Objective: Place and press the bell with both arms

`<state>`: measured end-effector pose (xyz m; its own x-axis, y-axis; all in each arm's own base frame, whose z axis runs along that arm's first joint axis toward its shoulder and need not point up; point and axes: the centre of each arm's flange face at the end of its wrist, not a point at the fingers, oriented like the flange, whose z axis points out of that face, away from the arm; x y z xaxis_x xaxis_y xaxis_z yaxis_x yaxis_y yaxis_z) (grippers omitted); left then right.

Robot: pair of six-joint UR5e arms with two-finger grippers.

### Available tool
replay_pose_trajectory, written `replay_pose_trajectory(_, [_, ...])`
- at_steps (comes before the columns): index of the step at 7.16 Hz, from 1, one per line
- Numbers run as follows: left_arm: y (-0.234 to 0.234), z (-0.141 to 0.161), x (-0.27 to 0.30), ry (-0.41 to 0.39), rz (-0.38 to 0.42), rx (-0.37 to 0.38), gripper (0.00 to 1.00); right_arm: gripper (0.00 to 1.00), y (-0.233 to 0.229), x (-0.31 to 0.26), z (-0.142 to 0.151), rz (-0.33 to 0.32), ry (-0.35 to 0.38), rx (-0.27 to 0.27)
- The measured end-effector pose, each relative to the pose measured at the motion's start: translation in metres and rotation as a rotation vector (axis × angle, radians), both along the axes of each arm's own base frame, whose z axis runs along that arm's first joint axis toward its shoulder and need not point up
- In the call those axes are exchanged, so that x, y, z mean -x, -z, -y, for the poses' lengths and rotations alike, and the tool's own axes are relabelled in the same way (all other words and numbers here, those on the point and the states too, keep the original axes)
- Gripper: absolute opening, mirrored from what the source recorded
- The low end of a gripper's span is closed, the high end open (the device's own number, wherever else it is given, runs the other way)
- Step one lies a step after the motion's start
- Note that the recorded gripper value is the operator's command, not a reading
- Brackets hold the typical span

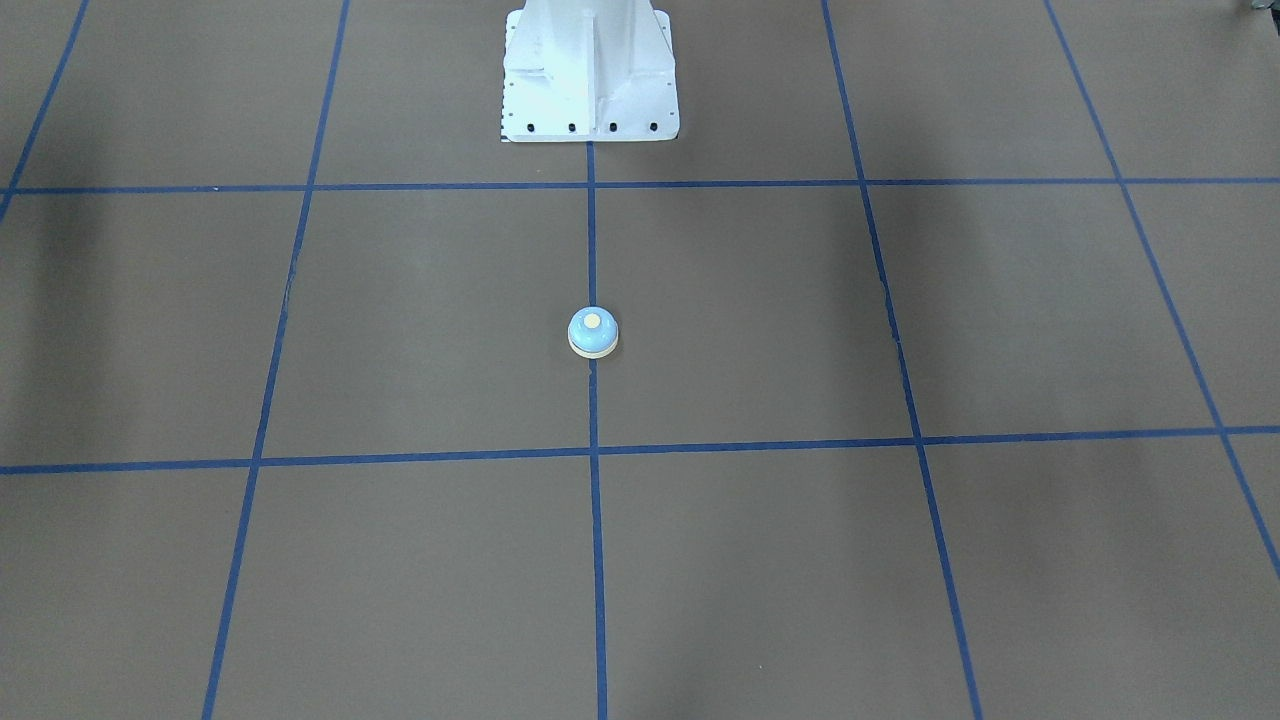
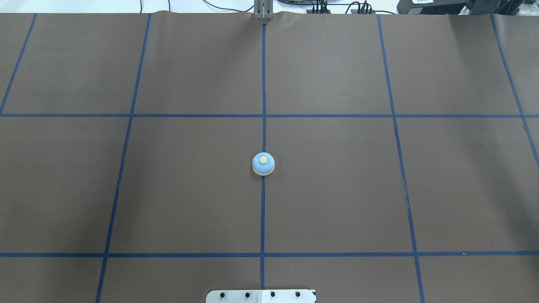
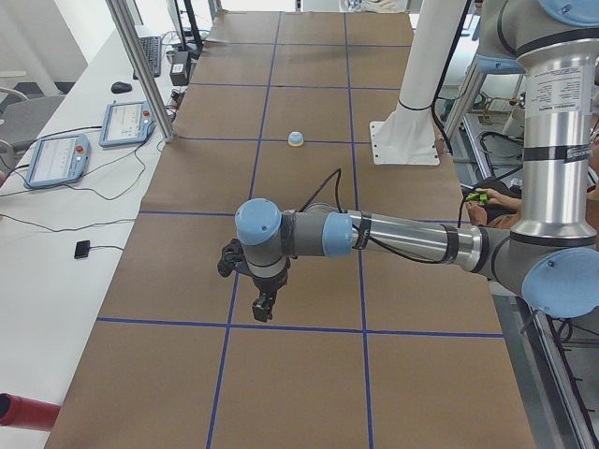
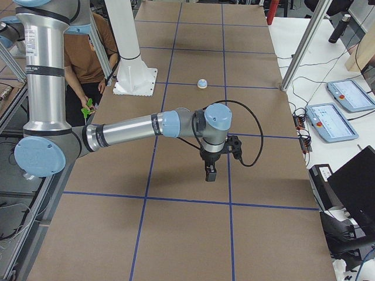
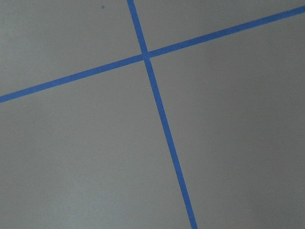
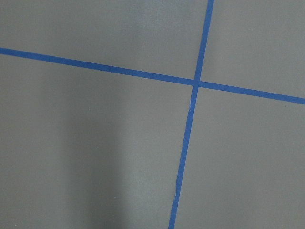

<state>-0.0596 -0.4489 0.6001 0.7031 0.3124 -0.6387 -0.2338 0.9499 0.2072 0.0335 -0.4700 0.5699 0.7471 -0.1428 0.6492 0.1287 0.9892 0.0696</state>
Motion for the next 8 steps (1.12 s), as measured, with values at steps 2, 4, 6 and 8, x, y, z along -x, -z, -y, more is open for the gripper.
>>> replay_pose_trajectory(2, [-0.007, -0.022, 0.005, 0.003, 0.056, -0.009, 1.00, 1.00, -0.006, 0.001, 0.000, 0.000, -0.004, 0.014])
replay_pose_trajectory(4, [-0.026, -0.028, 0.006, 0.003, 0.065, 0.022, 1.00, 1.00, -0.008, 0.001, 0.000, 0.002, -0.005, 0.014])
replay_pose_trajectory(6, [-0.027, -0.030, 0.006, 0.009, 0.056, 0.028, 1.00, 1.00, -0.008, 0.001, 0.000, 0.000, -0.001, 0.012])
replay_pose_trajectory(8, [-0.017, -0.029, 0.005, 0.090, 0.042, 0.081, 1.00, 1.00, -0.006, 0.001, 0.002, 0.003, -0.007, 0.012])
